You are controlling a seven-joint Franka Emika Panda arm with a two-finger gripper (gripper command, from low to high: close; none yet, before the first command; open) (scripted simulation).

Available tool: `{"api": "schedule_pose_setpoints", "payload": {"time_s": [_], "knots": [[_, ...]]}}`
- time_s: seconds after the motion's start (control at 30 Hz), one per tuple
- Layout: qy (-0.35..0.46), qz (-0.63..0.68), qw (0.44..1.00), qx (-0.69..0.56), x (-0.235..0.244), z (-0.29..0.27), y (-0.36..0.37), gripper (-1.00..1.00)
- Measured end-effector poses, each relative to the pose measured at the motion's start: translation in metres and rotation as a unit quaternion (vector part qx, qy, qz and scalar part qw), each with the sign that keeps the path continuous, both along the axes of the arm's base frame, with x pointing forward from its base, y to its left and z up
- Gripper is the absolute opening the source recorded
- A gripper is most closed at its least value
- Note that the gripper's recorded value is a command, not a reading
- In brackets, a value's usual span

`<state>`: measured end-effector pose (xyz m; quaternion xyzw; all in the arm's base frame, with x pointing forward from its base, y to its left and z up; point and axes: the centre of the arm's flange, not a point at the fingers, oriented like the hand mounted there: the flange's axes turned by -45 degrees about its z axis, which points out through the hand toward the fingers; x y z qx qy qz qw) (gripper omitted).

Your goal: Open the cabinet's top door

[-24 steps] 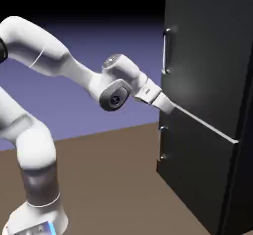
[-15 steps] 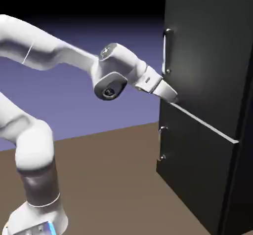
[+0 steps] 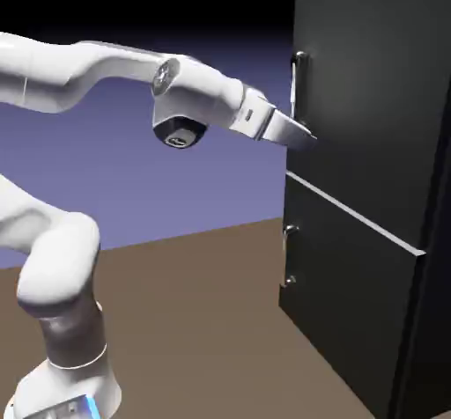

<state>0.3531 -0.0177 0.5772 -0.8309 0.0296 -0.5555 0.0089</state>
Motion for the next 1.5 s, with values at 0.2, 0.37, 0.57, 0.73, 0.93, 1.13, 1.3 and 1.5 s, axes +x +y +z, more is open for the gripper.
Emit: {"api": "schedule_pose_setpoints", "payload": {"time_s": [0.2, 0.37, 0.57, 0.73, 0.93, 1.13, 1.3, 1.5], "knots": [[-0.045, -0.003, 0.999, -0.001, -0.01, 0.012, 0.01, 0.0], [-0.081, -0.004, 0.997, -0.004, -0.016, 0.018, 0.023, 0.0], [-0.124, -0.005, 0.992, -0.012, -0.02, 0.02, 0.042, 0.0], [-0.158, -0.007, 0.987, -0.02, -0.02, 0.017, 0.061, 0.0], [-0.194, -0.009, 0.98, -0.032, -0.017, 0.009, 0.086, 0.0], [-0.194, -0.009, 0.98, -0.032, 0.033, 0.009, 0.084, 0.0], [-0.195, 0.012, 0.98, -0.028, 0.019, 0.009, 0.078, -1.0], [-0.196, 0.078, 0.977, -0.015, -0.028, 0.009, 0.055, -1.0]]}}
